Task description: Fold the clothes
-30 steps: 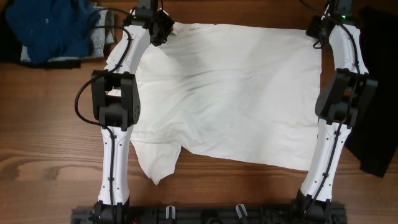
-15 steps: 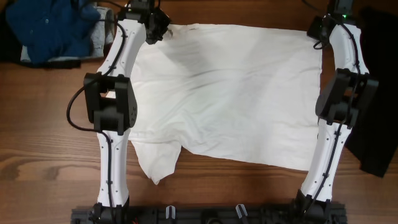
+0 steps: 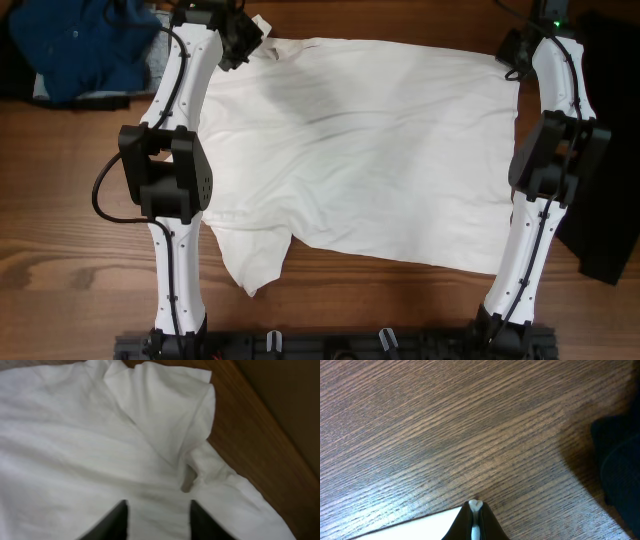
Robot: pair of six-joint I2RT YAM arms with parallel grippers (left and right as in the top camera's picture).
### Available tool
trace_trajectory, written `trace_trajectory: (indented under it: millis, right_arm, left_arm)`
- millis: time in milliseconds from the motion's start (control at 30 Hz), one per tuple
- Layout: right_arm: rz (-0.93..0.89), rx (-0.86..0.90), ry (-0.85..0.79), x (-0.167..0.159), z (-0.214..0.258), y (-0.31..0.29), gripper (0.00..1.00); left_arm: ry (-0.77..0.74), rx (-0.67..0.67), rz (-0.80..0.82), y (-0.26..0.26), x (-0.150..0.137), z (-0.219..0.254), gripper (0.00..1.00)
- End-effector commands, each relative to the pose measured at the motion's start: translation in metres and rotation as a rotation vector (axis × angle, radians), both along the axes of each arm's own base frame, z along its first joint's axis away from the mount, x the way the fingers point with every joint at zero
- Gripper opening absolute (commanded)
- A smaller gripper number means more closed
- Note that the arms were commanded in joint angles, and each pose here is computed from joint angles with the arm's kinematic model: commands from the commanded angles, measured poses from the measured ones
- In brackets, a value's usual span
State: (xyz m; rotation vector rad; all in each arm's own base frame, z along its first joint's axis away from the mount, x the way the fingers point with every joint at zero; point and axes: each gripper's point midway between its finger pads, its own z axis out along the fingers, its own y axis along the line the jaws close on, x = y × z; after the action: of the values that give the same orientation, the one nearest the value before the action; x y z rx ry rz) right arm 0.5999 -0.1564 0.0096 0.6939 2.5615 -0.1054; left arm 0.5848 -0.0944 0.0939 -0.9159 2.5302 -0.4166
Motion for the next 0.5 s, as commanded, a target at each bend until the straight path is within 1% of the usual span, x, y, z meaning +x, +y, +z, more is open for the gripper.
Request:
trace_trajectory:
  millis: [0, 267, 467]
  right_arm:
    - [-0.03, -0.024, -0.06, 0.004, 0.036, -0.007, 0.04]
    - [-0.024, -0.027, -0.06, 0.004, 0.037, -0.007, 0.04]
    - [-0.024, -0.027, -0.059, 0.004, 0.037, -0.007, 0.04]
  left_arm:
    - [-0.038, -0.061, -0.072, -0.024, 0.01, -0.005, 0.78]
    - [-0.043, -0.119, -0.077, -0.044, 0.023, -0.042, 0.79]
    - [-0.021, -0.145, -0.046, -0.047, 0.028, -0.07, 0.77]
